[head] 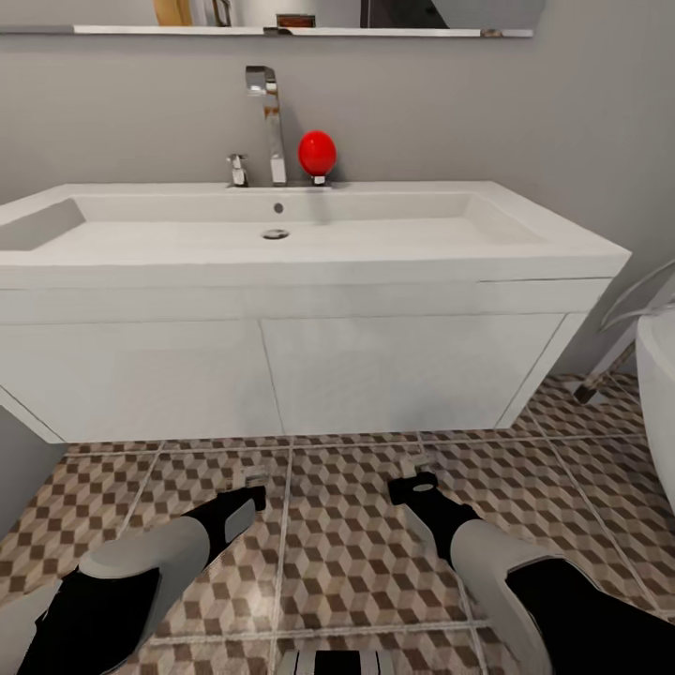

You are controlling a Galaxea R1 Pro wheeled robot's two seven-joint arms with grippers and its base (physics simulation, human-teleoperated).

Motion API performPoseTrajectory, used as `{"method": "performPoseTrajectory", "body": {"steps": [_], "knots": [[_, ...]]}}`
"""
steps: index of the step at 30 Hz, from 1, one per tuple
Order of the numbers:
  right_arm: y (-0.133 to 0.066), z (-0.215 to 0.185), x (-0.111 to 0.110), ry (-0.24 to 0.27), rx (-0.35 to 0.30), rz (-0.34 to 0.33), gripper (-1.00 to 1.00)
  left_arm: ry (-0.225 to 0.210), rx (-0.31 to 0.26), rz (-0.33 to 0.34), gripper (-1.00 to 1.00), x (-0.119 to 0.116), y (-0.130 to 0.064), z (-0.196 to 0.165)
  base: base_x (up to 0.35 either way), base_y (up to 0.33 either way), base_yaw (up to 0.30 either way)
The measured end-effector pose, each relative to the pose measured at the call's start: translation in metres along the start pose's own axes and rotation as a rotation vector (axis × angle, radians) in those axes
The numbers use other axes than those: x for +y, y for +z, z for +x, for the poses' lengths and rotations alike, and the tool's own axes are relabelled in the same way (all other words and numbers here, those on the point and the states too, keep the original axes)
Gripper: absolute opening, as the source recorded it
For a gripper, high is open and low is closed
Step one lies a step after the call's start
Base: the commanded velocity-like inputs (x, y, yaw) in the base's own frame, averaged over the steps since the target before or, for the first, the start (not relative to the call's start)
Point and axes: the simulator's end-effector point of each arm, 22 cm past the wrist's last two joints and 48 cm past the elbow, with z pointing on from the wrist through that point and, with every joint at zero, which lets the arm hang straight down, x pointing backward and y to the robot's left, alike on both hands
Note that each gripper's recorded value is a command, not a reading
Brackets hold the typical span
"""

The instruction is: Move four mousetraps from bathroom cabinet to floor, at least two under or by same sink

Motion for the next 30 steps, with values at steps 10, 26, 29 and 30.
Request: {"method": "performPoseTrajectory", "body": {"steps": [10,26,29,30], "knots": [[0.008,-0.014,-0.002,0.005,-0.008,0.000,-1.00,-0.008,-0.012,0.032,-1.00,-0.017,0.004,-0.013,0.000,0.000,0.000],[0.009,-0.013,-0.002,0.005,-0.014,-0.002,-1.00,-0.009,-0.002,0.041,-1.00,-0.020,0.005,-0.008,0.000,0.000,0.000],[0.009,-0.014,-0.001,0.004,-0.017,-0.003,-1.00,-0.009,-0.004,0.038,-1.00,-0.017,0.006,-0.009,0.011,0.000,0.000],[0.009,-0.014,-0.001,0.005,-0.020,-0.005,-1.00,-0.008,-0.005,0.037,-1.00,-0.017,0.006,-0.009,0.157,0.000,0.000]]}}
